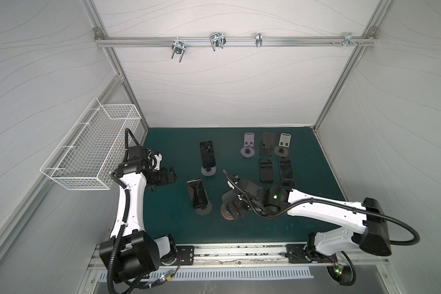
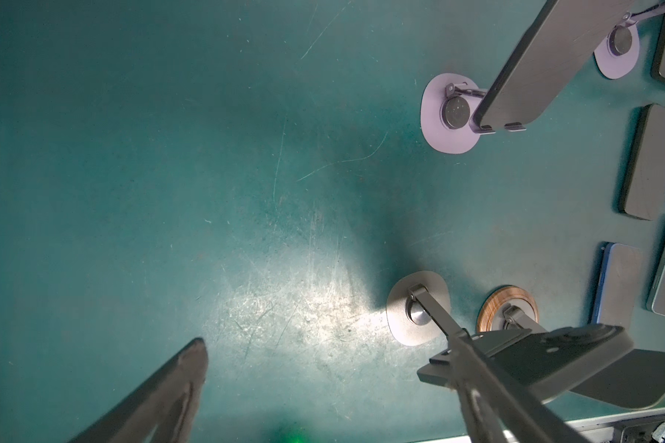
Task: Remove the phone from the phone stand
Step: Pick up the phone stand from the bottom-center of the table.
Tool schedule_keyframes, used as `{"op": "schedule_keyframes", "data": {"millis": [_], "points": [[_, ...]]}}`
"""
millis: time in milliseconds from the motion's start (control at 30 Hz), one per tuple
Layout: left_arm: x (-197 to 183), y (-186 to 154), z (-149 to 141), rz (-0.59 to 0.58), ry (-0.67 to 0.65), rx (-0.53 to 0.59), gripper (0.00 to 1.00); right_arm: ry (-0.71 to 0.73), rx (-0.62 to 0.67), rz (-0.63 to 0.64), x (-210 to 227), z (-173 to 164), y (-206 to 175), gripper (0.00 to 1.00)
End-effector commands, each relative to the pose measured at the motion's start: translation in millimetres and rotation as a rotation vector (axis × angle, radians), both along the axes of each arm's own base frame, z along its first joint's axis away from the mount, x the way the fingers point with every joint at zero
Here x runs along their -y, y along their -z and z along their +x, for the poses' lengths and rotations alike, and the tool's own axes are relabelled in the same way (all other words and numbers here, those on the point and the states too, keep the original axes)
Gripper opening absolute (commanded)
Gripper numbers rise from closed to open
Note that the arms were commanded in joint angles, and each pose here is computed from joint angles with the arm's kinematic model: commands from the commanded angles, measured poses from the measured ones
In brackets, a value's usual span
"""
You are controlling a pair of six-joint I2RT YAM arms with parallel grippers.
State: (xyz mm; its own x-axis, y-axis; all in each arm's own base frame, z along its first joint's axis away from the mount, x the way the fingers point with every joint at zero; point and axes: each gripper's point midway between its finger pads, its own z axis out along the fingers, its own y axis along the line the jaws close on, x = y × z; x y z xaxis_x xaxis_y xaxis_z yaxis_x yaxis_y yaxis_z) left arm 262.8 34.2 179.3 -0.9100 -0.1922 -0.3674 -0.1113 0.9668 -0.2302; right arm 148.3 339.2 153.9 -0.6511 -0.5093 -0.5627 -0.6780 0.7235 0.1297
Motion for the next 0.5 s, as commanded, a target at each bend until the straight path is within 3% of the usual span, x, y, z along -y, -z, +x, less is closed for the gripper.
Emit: {"op": "schedule_keyframes", "data": {"millis": [0, 300, 467], "points": [[-3, -10, 4, 0.026, 0.005, 0.046, 0.99, 0.032, 0.071, 0.006, -16, 17, 6, 0.99], [-3, -7, 3, 0.024, 0.005, 0.043, 0.99, 0.067, 0.053, -0.064, -25, 28, 52, 0.98], [-4, -7, 4, 0.024, 0.005, 0.041, 0.99, 0.076, 0.039, -0.063, -30, 29, 62, 0.83]]}}
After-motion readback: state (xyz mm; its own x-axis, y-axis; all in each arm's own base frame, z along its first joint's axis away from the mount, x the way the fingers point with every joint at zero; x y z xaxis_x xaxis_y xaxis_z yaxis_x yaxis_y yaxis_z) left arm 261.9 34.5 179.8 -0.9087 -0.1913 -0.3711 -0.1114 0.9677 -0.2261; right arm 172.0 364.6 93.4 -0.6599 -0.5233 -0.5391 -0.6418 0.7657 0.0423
